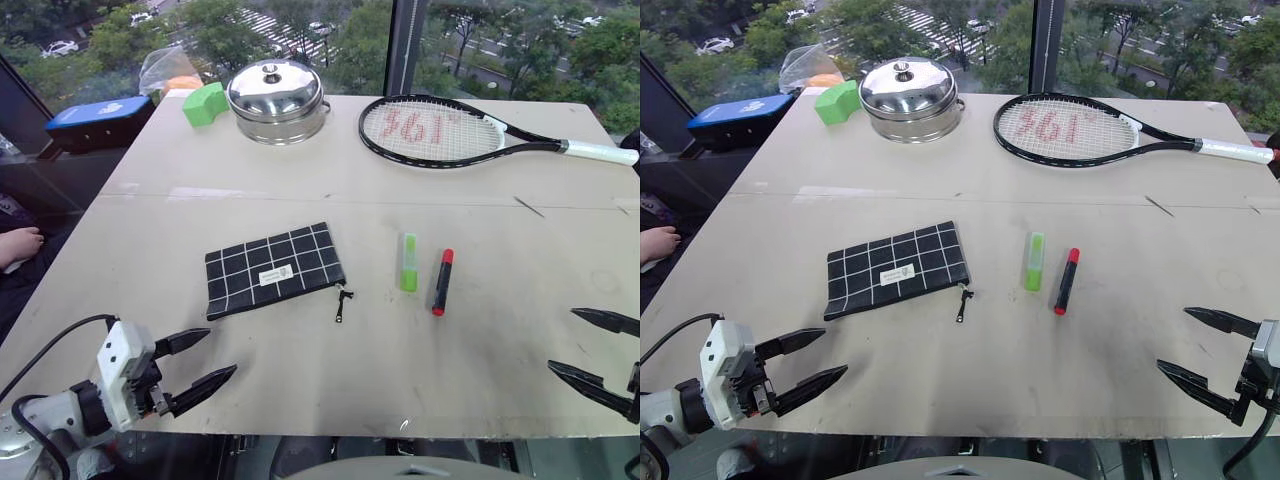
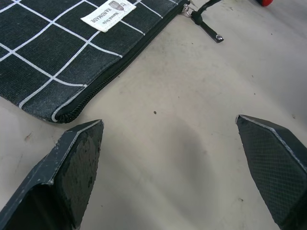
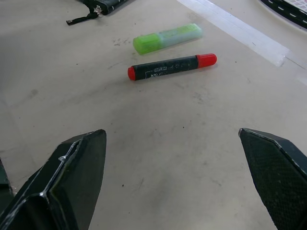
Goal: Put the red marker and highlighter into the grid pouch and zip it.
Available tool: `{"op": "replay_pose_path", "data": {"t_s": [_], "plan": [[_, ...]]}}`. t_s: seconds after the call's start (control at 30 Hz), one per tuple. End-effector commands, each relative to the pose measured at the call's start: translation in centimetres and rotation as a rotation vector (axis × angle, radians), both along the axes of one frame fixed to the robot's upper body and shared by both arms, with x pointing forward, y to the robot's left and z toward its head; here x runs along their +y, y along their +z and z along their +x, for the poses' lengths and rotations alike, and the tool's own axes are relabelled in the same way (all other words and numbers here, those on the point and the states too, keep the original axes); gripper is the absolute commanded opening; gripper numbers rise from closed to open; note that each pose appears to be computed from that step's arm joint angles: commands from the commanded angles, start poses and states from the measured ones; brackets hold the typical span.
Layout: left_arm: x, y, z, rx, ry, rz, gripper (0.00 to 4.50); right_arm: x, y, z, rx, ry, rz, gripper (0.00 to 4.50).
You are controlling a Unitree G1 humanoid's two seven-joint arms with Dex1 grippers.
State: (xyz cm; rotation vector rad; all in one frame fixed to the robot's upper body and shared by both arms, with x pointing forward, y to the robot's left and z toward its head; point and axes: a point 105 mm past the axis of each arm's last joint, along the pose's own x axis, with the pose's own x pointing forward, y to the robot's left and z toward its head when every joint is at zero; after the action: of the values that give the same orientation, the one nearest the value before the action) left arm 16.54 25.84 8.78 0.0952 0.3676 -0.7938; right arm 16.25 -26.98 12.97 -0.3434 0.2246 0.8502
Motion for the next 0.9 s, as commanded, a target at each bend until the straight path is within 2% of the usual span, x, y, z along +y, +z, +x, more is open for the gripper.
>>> {"op": "replay_pose_path", "data": {"t_s": [0.03,0.13,0.23,0.3,0.37,0.43,0.5,0.9], "plan": [[-1.3,2.1,1.8,-0.102,0.045,-0.064,4.47,1.1,1.3,1.0,-0.081,0.024,0.033,4.49],[-3.5,5.0,4.4,-0.176,0.125,-0.197,4.47,3.6,2.6,2.6,-0.168,0.030,0.162,4.49],[-3.7,6.1,5.6,-0.197,0.190,-0.212,4.47,5.2,3.7,2.8,-0.196,0.080,0.228,4.49],[-3.1,6.6,5.8,-0.263,0.165,-0.118,4.47,6.6,4.4,2.4,-0.195,0.150,0.253,4.49],[-1.5,6.4,5.6,-0.352,0.112,0.040,4.47,8.1,4.6,1.8,-0.177,0.238,0.239,4.49],[0.1,5.2,4.7,-0.418,-0.006,0.245,4.47,9.2,4.7,1.2,-0.160,0.309,0.224,4.49],[1.7,3.9,3.9,-0.454,-0.084,0.382,4.47,9.8,4.9,0.9,-0.147,0.349,0.226,4.49],[6.1,0.5,4.4,-0.627,-0.154,0.743,4.47,10.6,5.2,0.2,-0.129,0.363,0.229,4.49]]}}
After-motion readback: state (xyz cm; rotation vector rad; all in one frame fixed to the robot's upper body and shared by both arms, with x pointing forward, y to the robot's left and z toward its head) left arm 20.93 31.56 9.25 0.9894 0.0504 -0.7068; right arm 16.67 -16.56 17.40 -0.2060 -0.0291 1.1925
